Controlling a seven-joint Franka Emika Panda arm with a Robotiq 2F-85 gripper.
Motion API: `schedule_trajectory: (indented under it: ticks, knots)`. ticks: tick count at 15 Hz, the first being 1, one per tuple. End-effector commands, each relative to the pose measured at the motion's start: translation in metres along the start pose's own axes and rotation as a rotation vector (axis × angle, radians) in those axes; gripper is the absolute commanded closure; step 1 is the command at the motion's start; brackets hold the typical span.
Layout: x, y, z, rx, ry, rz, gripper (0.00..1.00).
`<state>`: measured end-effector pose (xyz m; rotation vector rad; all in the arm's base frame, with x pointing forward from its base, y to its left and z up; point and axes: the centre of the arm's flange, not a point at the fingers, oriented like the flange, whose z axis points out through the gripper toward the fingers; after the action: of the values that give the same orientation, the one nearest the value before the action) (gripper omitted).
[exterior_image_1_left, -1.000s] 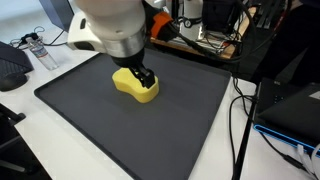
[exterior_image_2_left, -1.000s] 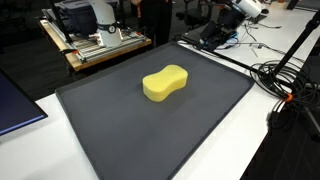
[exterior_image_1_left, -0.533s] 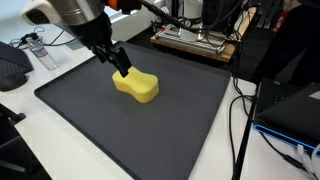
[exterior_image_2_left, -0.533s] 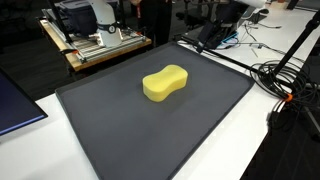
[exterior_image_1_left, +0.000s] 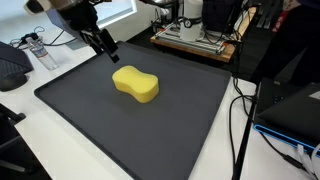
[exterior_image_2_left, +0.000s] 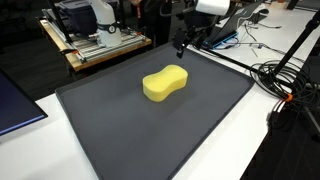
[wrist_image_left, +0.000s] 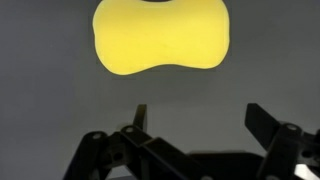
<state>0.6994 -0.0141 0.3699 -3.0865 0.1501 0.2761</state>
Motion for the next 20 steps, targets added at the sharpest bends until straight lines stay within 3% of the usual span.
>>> schedule_trajectory:
  ticks: [1, 6, 7, 14, 17, 20]
  knots:
    - [-0.068, 0.04, 0.016, 0.072, 0.066, 0.016, 0.0]
    - [-0.105, 0.074, 0.02, 0.058, 0.164, 0.063, 0.0]
    - [-0.04, 0.07, 0.006, 0.039, 0.128, 0.056, 0.0]
    - [-0.043, 0.069, 0.008, 0.035, 0.128, 0.056, 0.0]
    - [-0.046, 0.101, 0.022, 0.098, 0.111, 0.051, 0.0]
    - [-0.056, 0.137, 0.044, 0.215, 0.096, 0.029, 0.0]
